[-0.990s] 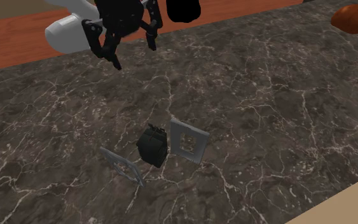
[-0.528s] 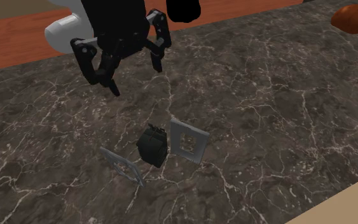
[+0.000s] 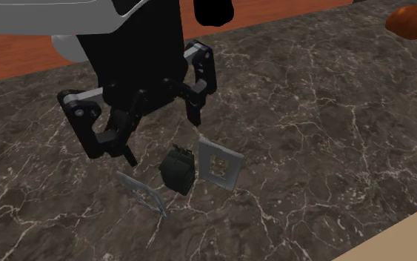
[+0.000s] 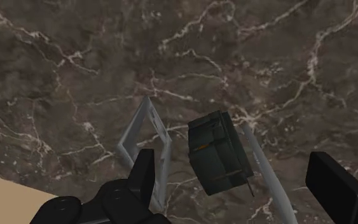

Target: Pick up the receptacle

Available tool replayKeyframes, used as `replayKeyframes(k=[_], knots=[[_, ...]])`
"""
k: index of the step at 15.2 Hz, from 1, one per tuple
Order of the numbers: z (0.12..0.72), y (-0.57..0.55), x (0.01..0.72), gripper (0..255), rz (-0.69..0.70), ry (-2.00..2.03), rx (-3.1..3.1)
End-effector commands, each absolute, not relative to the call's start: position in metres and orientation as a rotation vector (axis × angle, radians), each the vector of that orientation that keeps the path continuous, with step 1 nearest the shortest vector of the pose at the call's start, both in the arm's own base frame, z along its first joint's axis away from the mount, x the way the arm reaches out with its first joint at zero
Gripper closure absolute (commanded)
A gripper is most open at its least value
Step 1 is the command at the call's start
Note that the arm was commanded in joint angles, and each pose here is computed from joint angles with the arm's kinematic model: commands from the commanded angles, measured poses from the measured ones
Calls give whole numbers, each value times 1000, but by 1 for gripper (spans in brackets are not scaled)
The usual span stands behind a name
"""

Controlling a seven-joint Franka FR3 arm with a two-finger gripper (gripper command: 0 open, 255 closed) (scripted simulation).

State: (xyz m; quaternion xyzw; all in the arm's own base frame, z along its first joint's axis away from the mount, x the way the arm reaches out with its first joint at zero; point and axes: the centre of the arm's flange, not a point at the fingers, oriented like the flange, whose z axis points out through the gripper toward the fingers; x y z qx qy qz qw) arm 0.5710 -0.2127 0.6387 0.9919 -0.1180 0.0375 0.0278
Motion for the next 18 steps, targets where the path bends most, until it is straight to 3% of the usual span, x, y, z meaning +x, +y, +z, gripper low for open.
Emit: replayKeyframes(k=[1,9,10,18], knots=[[633,-217,575,0,119,-364,3058],[603,-217,575,0,119,-364,3058],[603,-218,575,255,119,-365,3058],[603,-218,575,255,119,-364,3058]])
